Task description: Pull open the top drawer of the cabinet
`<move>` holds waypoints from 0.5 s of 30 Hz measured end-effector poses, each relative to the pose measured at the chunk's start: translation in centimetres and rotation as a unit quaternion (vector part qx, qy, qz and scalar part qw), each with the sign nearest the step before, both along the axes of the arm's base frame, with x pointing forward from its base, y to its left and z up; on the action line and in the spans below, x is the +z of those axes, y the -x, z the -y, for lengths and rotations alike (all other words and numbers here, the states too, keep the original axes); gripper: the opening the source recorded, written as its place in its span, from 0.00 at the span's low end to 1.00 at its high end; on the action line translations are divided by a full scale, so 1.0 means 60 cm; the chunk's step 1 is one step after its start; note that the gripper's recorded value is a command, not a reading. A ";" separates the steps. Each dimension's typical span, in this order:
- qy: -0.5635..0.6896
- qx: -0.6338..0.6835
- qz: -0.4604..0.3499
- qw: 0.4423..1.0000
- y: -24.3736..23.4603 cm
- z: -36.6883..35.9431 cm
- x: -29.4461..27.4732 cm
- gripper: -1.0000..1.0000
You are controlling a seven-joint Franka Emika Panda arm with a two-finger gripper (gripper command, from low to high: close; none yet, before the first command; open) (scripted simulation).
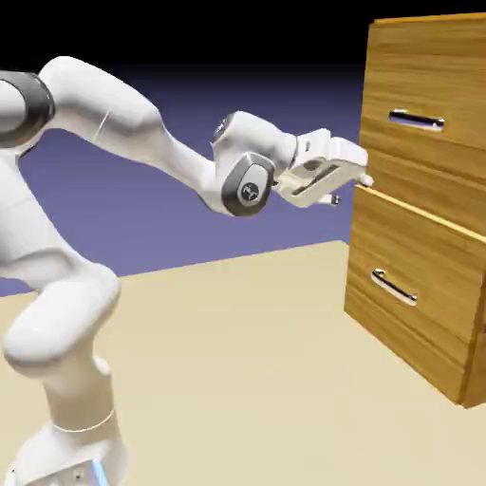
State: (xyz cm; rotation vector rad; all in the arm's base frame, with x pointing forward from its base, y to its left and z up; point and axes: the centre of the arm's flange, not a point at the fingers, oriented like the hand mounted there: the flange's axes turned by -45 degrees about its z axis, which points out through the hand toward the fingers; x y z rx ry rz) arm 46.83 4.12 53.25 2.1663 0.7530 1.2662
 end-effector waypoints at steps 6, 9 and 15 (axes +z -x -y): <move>0.089 0.044 0.022 0.995 -0.045 -0.024 0.012 0.50; 0.130 0.065 0.034 0.989 -0.067 -0.035 0.016 0.50; 0.202 0.104 0.060 0.972 -0.108 -0.052 0.026 0.50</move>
